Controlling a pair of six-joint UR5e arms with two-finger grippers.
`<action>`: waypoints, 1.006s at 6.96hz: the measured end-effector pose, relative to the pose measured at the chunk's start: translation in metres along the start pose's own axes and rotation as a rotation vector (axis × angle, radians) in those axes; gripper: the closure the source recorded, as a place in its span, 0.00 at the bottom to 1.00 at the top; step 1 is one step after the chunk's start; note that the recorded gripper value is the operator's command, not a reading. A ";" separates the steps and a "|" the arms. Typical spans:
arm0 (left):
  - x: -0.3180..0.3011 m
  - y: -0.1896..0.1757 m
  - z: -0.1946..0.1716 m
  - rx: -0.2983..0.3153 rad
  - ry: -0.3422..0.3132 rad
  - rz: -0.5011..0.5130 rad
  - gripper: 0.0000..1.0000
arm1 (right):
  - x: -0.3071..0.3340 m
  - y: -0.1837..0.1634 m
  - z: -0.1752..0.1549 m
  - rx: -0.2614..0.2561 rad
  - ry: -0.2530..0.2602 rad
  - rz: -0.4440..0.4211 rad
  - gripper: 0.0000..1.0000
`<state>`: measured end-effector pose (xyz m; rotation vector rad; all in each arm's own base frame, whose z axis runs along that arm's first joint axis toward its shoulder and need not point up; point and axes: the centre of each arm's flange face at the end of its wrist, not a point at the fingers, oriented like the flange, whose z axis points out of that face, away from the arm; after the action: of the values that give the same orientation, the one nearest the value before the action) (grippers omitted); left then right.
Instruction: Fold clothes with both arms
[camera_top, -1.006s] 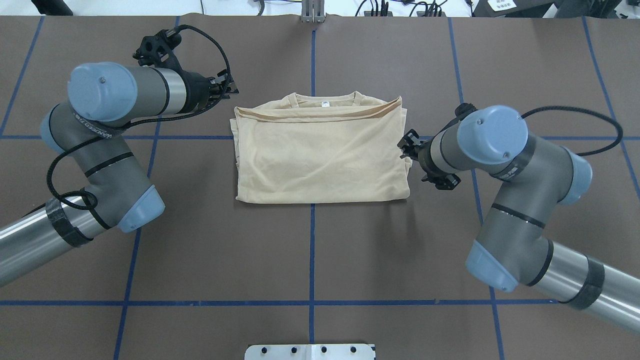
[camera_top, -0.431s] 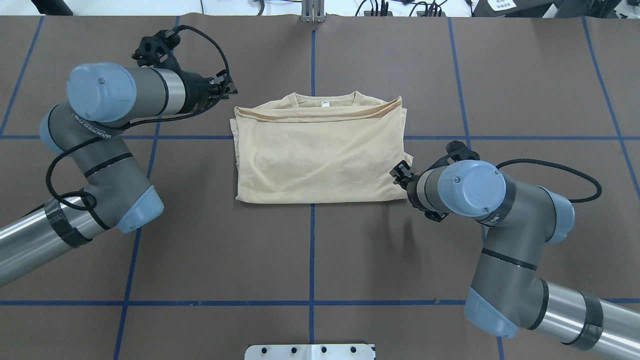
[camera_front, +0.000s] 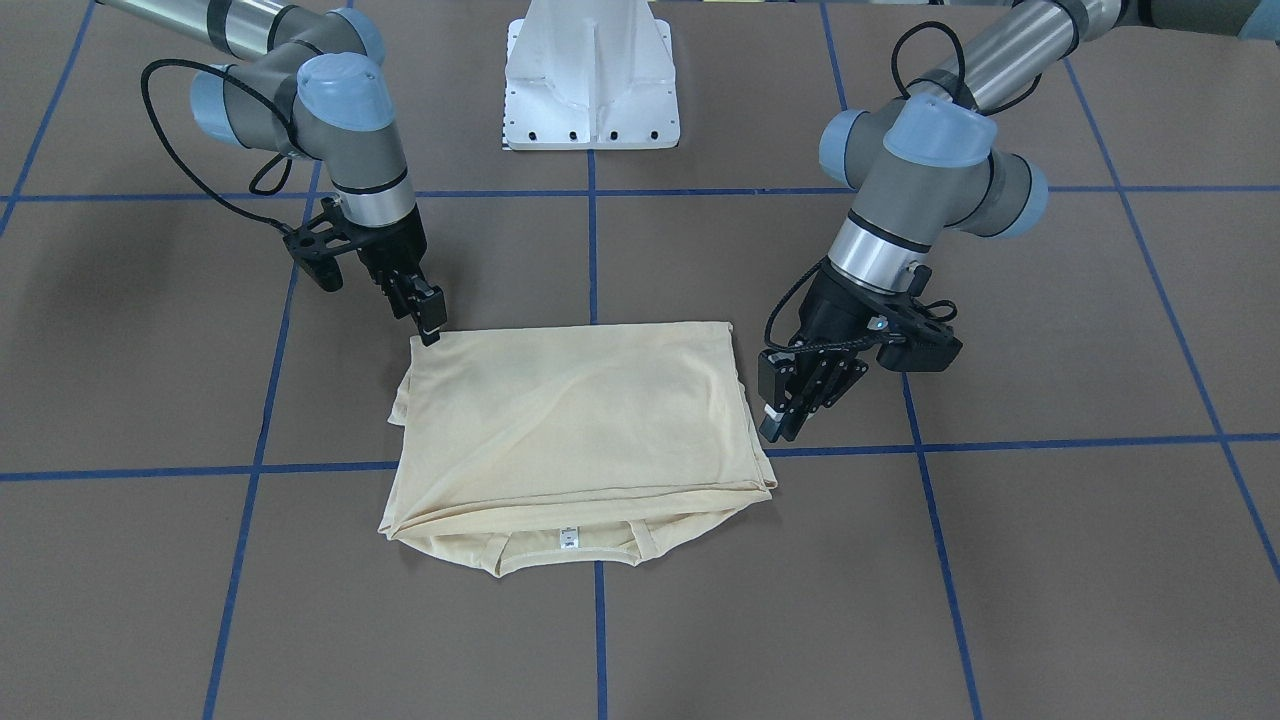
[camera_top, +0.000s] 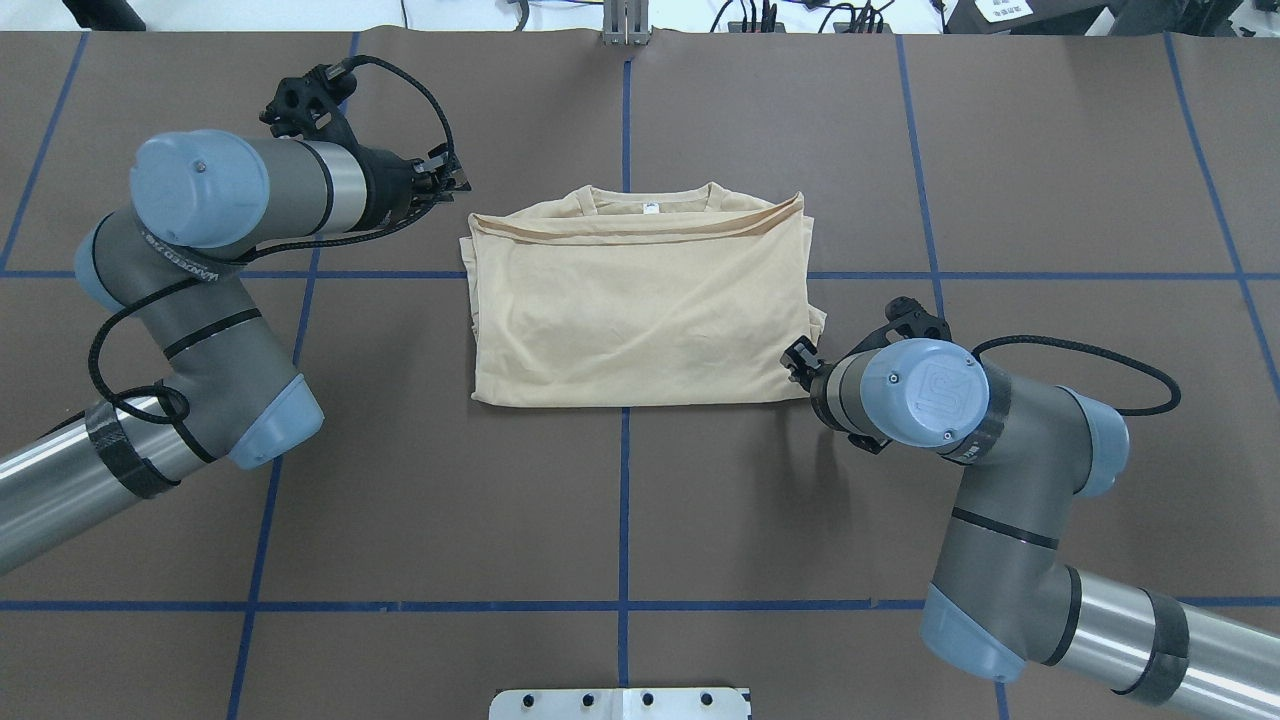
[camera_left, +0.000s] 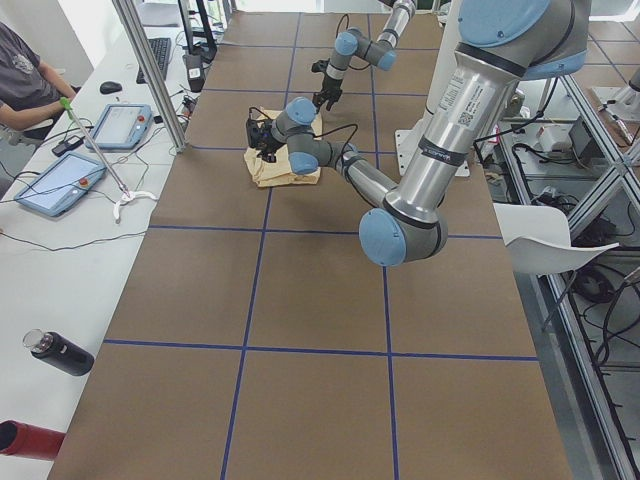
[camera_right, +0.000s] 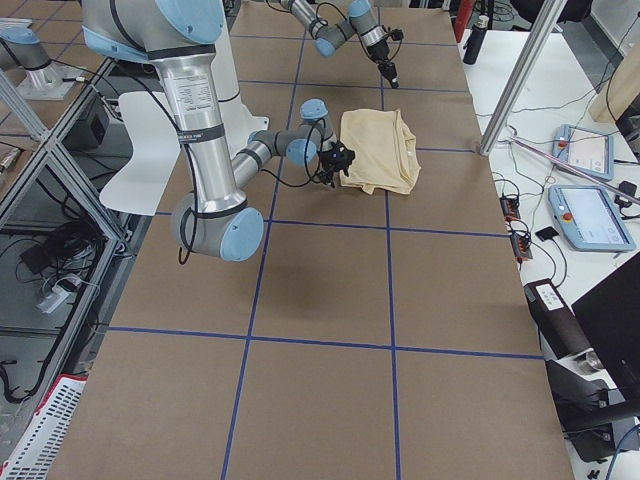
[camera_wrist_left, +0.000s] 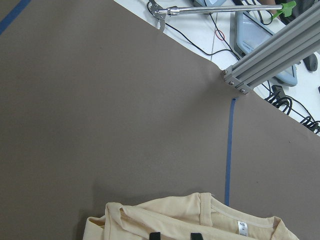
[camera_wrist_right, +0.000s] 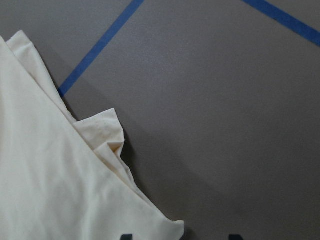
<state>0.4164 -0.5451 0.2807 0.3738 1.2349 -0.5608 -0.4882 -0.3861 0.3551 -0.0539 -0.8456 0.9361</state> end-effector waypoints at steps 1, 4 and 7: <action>-0.001 -0.001 0.000 0.009 -0.001 0.000 0.68 | 0.000 0.000 0.003 0.005 0.002 -0.002 1.00; -0.009 -0.002 0.000 0.018 -0.012 -0.002 0.68 | -0.002 -0.001 0.004 0.013 -0.005 -0.004 1.00; -0.015 -0.003 0.000 0.019 -0.019 -0.002 0.68 | -0.010 -0.009 -0.013 -0.027 -0.082 0.008 1.00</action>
<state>0.4118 -0.5445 0.2949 0.3820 1.2128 -0.5770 -0.4765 -0.3946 0.3438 -0.0425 -0.9349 0.9394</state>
